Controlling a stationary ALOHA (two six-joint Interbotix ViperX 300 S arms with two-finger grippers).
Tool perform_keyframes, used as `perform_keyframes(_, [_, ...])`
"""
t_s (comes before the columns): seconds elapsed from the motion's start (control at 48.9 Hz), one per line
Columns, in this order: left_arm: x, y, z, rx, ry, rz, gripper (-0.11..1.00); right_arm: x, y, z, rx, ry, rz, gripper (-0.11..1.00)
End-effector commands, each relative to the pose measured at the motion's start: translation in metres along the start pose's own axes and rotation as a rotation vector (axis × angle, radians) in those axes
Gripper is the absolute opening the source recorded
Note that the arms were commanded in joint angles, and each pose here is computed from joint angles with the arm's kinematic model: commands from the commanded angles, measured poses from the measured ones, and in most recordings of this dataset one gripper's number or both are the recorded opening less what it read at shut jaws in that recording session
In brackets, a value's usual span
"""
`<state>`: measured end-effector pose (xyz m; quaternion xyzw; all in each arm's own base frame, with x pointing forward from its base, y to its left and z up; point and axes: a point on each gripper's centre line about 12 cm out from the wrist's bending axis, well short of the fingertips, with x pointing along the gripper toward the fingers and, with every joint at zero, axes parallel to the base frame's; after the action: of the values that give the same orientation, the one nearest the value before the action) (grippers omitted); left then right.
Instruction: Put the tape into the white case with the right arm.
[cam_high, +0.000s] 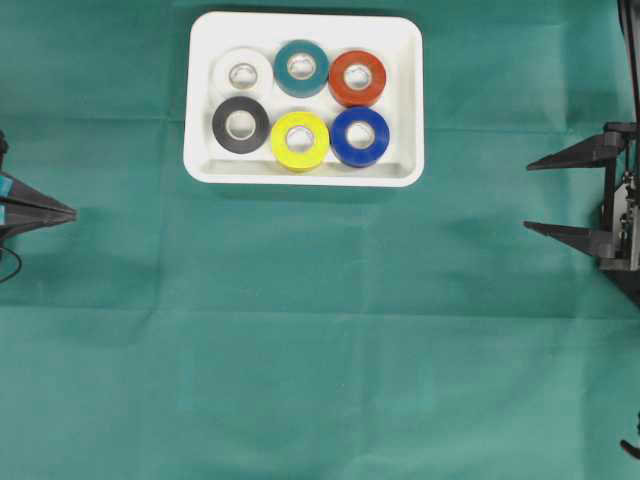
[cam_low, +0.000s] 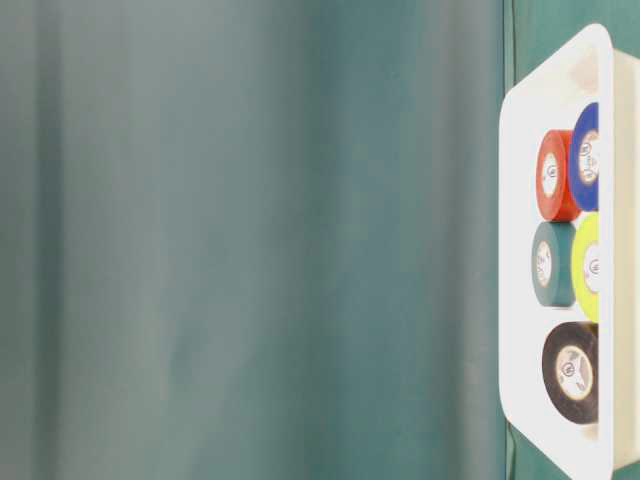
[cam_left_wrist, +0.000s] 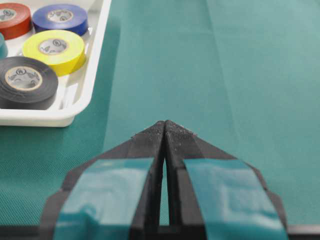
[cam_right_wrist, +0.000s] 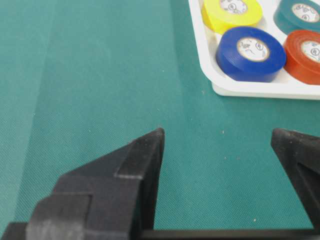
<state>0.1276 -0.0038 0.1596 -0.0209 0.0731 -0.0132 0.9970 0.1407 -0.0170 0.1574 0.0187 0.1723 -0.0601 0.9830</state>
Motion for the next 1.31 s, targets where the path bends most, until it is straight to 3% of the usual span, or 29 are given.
perform_keyframes(0.0, [0.001, 0.0, 0.004, 0.002, -0.008, -0.002, 0.0, 0.0, 0.001, 0.004, -0.001, -0.011, 0.006, 0.63])
perform_keyframes(0.43, [0.001, 0.0, 0.002, 0.003, 0.023, -0.001, 0.0, -0.007, 0.009, -0.013, 0.0, -0.116, 0.076, 0.64])
perform_keyframes(1.289, [0.001, -0.001, 0.002, 0.01, 0.035, -0.003, 0.0, -0.007, 0.007, -0.013, -0.002, -0.107, 0.066, 0.63])
